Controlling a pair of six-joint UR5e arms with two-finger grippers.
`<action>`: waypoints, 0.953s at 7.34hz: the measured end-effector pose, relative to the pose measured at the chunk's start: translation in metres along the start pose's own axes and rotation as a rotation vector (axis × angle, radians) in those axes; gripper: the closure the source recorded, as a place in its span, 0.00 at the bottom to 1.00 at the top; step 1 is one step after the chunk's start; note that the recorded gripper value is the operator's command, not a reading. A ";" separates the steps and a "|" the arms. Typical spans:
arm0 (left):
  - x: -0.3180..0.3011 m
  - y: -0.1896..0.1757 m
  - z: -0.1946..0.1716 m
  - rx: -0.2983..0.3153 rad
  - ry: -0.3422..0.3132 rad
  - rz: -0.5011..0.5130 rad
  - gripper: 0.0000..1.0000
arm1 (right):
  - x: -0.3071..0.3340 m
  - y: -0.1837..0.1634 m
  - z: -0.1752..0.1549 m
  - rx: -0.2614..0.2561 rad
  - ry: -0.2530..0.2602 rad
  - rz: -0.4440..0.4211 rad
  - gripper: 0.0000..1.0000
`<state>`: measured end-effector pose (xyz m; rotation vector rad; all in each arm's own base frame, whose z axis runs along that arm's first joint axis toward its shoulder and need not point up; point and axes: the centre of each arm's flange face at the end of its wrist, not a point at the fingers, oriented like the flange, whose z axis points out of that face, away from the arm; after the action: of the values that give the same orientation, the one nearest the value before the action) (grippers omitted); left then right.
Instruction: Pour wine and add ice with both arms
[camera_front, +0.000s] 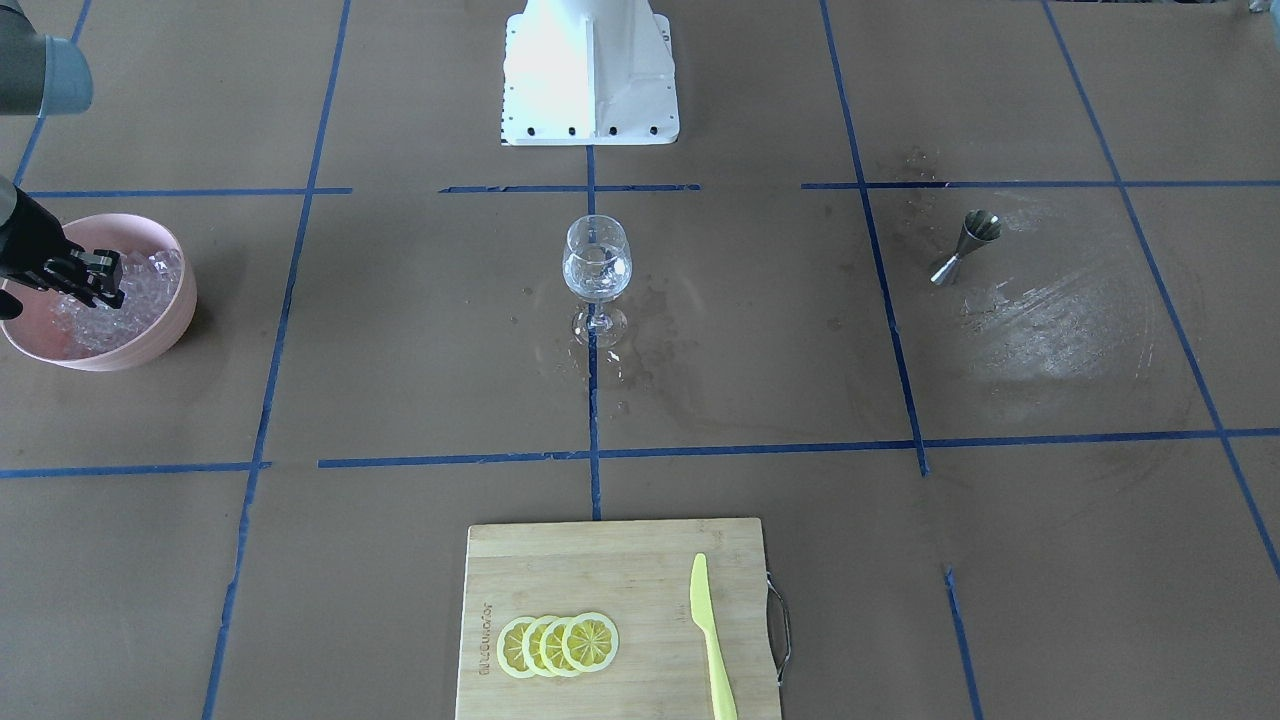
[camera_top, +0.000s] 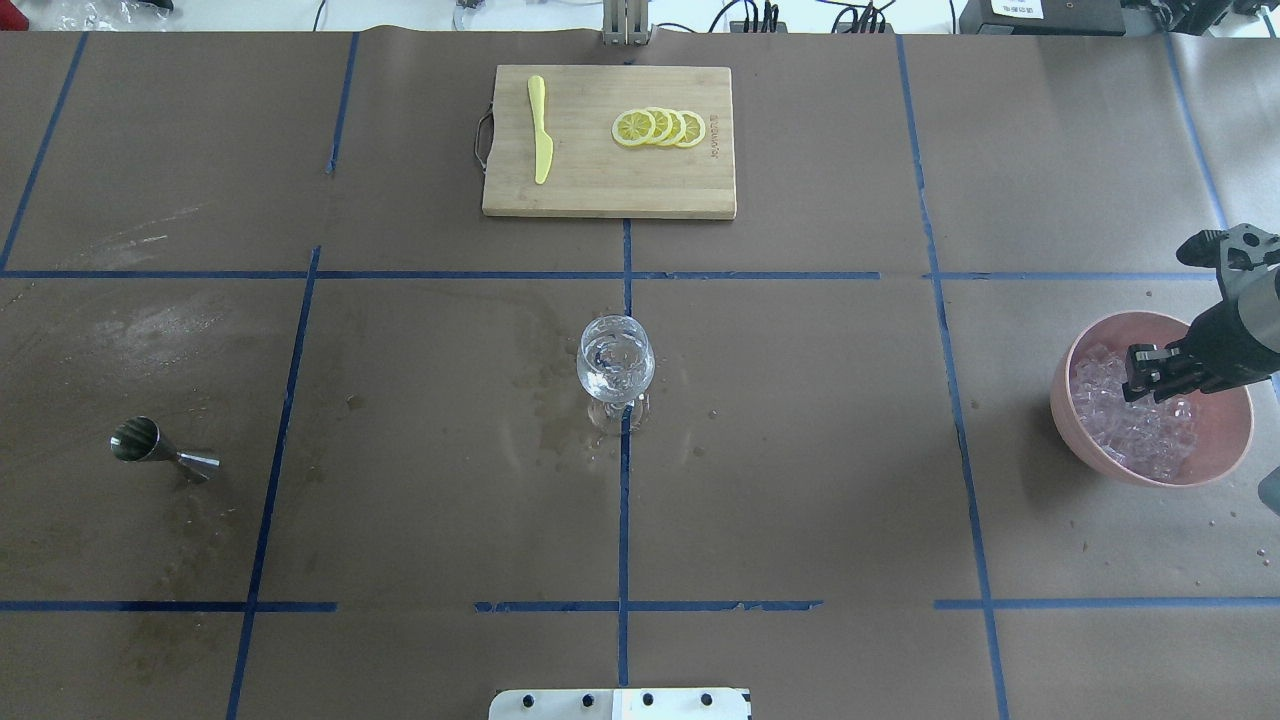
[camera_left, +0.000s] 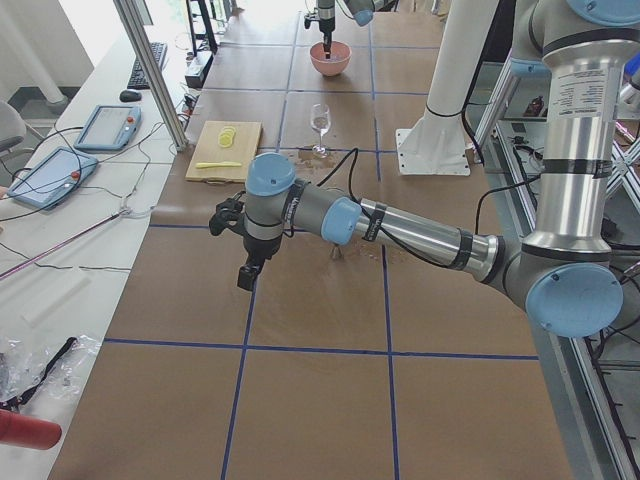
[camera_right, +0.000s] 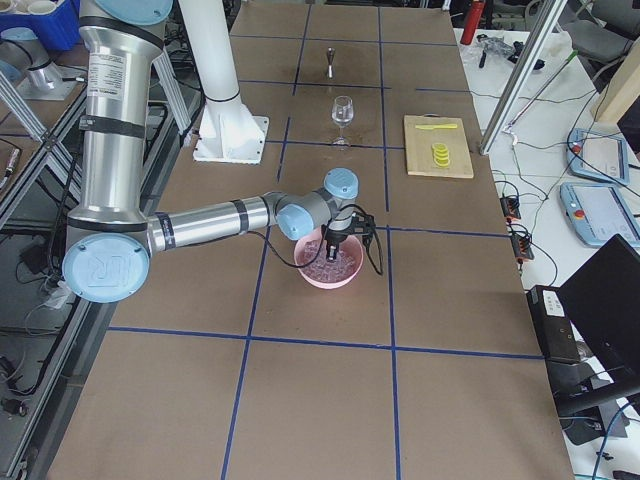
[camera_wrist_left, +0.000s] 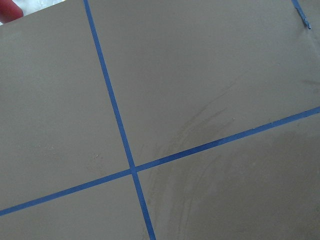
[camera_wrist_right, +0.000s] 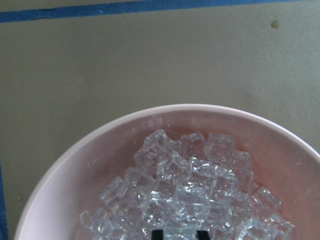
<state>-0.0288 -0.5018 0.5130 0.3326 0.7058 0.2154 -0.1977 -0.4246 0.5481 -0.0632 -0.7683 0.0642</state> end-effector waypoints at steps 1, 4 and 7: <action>0.000 0.003 -0.001 0.000 -0.001 0.001 0.00 | -0.008 0.001 -0.008 0.006 -0.016 -0.010 1.00; 0.003 0.008 -0.008 0.011 -0.005 0.007 0.00 | -0.056 -0.008 -0.081 0.043 -0.164 -0.016 1.00; 0.008 0.009 -0.014 0.022 -0.002 0.013 0.00 | -0.200 -0.025 -0.140 0.065 -0.337 0.191 1.00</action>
<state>-0.0331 -0.4879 0.5018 0.3584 0.7042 0.2200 -0.2427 -0.4703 0.3112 -0.0649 -1.0948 0.2866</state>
